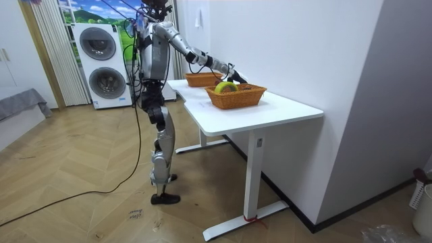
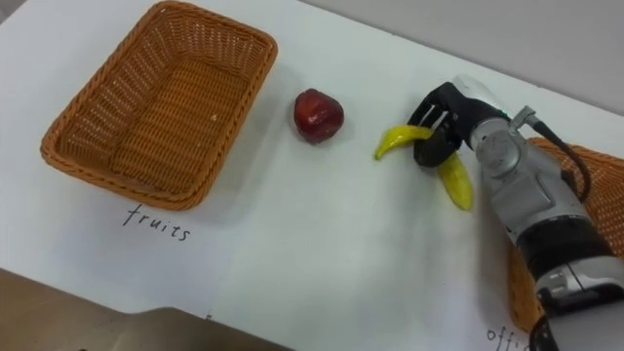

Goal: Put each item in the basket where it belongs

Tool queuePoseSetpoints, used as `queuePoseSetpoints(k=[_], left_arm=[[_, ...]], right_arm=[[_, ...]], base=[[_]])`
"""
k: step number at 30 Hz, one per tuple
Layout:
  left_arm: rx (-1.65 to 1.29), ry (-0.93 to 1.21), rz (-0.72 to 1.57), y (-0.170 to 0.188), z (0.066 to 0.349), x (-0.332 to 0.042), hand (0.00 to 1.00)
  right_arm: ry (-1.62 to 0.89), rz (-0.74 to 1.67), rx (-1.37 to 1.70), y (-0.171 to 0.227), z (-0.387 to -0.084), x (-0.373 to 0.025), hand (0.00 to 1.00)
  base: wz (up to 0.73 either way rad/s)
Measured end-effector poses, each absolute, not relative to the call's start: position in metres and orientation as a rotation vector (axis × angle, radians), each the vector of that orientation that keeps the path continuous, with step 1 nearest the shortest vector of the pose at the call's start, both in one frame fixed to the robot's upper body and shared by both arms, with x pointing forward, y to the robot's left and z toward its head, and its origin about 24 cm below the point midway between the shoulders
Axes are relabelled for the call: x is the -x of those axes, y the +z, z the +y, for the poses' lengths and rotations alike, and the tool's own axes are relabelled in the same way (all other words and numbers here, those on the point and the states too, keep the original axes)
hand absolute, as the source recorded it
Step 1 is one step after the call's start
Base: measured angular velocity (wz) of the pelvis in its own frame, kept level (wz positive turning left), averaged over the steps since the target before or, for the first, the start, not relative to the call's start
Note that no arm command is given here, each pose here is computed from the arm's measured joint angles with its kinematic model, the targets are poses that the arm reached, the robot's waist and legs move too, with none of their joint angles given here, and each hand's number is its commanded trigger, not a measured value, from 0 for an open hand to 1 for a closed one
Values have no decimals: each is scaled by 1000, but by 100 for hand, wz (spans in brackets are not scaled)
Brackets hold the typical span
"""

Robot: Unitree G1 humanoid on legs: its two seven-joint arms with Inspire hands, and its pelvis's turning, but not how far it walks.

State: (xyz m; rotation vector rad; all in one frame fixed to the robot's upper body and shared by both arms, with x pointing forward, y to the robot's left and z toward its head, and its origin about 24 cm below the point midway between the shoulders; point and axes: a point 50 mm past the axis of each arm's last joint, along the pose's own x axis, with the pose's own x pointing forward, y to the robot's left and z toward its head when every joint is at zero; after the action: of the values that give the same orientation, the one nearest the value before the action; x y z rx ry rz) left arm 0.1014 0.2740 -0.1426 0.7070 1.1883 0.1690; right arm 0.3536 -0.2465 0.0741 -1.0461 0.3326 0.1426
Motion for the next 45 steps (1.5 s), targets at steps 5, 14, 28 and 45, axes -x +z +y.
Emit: queuePoseSetpoints(k=[5, 14, 28, 45], left_arm=[[-707, 169, 1193, -143, 274, -100, 0], [-708, 169, 1196, -143, 274, -98, 0], [-671, 218, 1188, -142, 280, -91, 0], [-613, 260, 1203, -145, 271, -72, 0]], right_arm=[[141, 335, 1047, 74, -247, -354, 100], [141, 332, 1050, 75, -247, -354, 100], [243, 34, 1070, 124, -197, -354, 100], [234, -378, 1056, 209, -161, -327, 100]], base=[[0], [0], [-1], [-1]])
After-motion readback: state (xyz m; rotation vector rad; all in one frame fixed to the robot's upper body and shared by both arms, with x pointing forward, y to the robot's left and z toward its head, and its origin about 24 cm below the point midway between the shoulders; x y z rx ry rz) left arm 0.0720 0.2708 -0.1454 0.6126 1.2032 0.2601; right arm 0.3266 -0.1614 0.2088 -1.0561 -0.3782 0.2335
